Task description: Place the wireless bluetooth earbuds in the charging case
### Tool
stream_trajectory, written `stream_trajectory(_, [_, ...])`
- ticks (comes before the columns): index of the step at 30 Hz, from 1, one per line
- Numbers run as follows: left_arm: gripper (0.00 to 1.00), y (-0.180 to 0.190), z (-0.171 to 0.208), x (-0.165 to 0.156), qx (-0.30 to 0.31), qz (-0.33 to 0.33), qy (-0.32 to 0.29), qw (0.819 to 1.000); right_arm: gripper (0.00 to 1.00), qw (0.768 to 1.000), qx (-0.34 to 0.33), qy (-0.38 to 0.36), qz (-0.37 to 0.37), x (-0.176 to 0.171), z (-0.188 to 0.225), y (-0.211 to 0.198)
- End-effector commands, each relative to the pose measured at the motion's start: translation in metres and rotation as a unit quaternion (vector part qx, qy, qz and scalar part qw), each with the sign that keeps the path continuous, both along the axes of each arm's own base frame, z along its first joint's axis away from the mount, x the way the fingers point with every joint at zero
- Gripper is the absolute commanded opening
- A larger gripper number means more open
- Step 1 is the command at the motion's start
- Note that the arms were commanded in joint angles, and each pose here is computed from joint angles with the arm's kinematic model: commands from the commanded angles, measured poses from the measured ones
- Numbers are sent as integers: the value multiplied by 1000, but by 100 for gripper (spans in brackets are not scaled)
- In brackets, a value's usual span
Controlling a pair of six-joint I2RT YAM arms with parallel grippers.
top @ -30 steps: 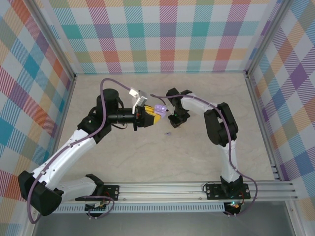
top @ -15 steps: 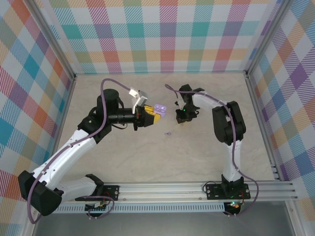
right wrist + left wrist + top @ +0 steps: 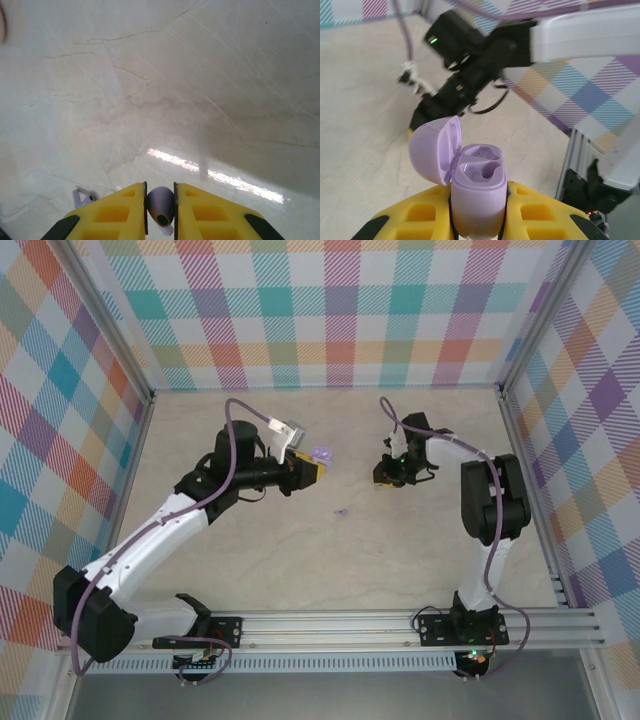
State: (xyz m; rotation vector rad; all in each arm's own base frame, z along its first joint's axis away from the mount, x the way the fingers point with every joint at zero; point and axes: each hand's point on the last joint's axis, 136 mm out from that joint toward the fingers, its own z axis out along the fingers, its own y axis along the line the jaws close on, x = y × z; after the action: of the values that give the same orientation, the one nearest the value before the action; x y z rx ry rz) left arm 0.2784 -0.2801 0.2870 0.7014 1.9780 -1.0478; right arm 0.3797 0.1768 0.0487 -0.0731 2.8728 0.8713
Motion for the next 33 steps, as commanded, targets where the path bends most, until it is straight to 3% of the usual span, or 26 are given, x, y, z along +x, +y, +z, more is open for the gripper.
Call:
stream_trajectory(1, [11, 6, -27, 16, 12, 50, 44, 998, 18, 996, 79, -31, -12, 6, 31, 10])
stream_trajectory(8, [11, 3, -59, 31, 14, 76, 84, 993, 18, 982, 168, -84, -26, 1, 80, 9])
stream_trajectory(15, [10, -10, -76, 35, -14, 60, 104, 993, 18, 959, 235, -157, -16, -13, 147, 15])
stream_trajectory(25, [10, -32, -51, 32, -102, 0, 79, 992, 19, 921, 291, -259, 4, -42, 228, 18])
stream_trajectory(33, [10, -39, -13, 16, -140, -49, 13, 989, 21, 888, 309, -340, 35, -71, 288, 28])
